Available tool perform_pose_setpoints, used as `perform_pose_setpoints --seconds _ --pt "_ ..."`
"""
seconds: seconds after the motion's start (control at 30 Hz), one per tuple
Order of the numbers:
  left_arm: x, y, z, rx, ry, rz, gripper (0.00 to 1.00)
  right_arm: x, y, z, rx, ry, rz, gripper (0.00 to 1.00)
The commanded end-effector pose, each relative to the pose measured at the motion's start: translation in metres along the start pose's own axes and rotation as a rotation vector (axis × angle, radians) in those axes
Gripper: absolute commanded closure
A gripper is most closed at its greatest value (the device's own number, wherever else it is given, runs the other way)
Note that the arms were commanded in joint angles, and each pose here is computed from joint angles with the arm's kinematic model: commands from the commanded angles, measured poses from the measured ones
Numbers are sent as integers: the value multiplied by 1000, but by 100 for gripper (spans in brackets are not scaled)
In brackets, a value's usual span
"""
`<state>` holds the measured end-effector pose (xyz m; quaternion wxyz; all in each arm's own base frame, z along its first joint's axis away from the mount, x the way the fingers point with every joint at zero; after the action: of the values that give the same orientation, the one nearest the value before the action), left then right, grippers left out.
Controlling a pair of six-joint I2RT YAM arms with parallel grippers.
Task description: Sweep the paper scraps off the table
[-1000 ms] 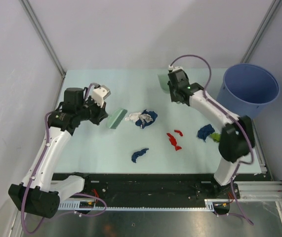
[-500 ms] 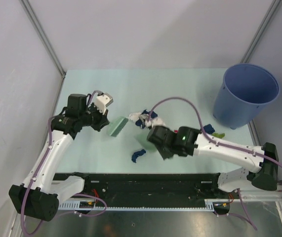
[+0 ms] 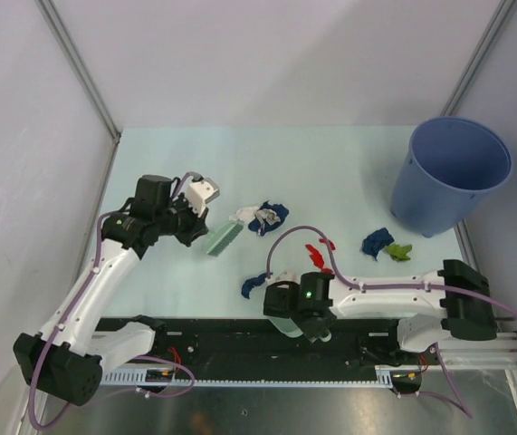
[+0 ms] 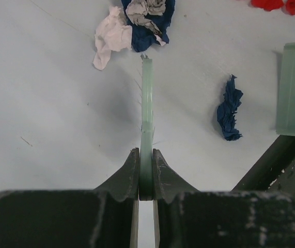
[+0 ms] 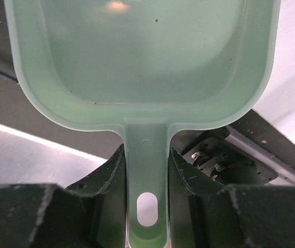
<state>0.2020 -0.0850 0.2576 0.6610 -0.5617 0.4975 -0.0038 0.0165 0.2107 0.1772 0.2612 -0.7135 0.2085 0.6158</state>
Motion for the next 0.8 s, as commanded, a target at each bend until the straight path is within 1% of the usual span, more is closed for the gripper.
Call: perform_pose_setpoints --seconds 0.0,0.13,0.3,0.4,0.43,0.5,0.57,0.6,0.63,0.7,0.77 --pt "6 6 -1 0 28 27 100 13 -13 -4 -39 62 -33 100" --pt "13 15 -12 -36 155 61 100 23 -17 -5 -59 88 -52 100" --pt "25 24 -10 -57 164 133 100 35 -16 -10 -54 110 -53 100" --pt "37 29 -19 -56 249 179 100 44 -25 -11 -44 100 -103 100" --pt "42 28 -29 -26 302 196 100 47 -26 -12 -58 104 -108 100" --pt "46 24 -43 11 388 196 100 53 -34 -15 -57 120 -163 100" --pt "46 17 -59 60 479 191 100 58 -34 -19 -68 133 -189 100" --pt "41 11 -69 71 558 161 100 60 -39 -21 -48 131 -219 100" --pt "37 9 -75 87 601 153 100 61 -40 -24 -37 131 -230 100" --pt "26 1 -82 110 667 110 100 63 -39 -31 -3 140 -254 100" --pt "18 -1 -82 148 649 90 100 63 -36 -35 13 134 -271 100"
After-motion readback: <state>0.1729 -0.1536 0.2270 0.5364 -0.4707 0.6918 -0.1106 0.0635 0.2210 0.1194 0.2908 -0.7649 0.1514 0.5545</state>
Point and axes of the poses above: each gripper's point midway between its finger pads, its own x axis out along the fingers, its own z axis along the line the jaws close on, y = z × x, the point moved 9 cm from there along -x, back along the fingers, and after that the axes turned 11 degrees about -x, right-handed, at the moved point
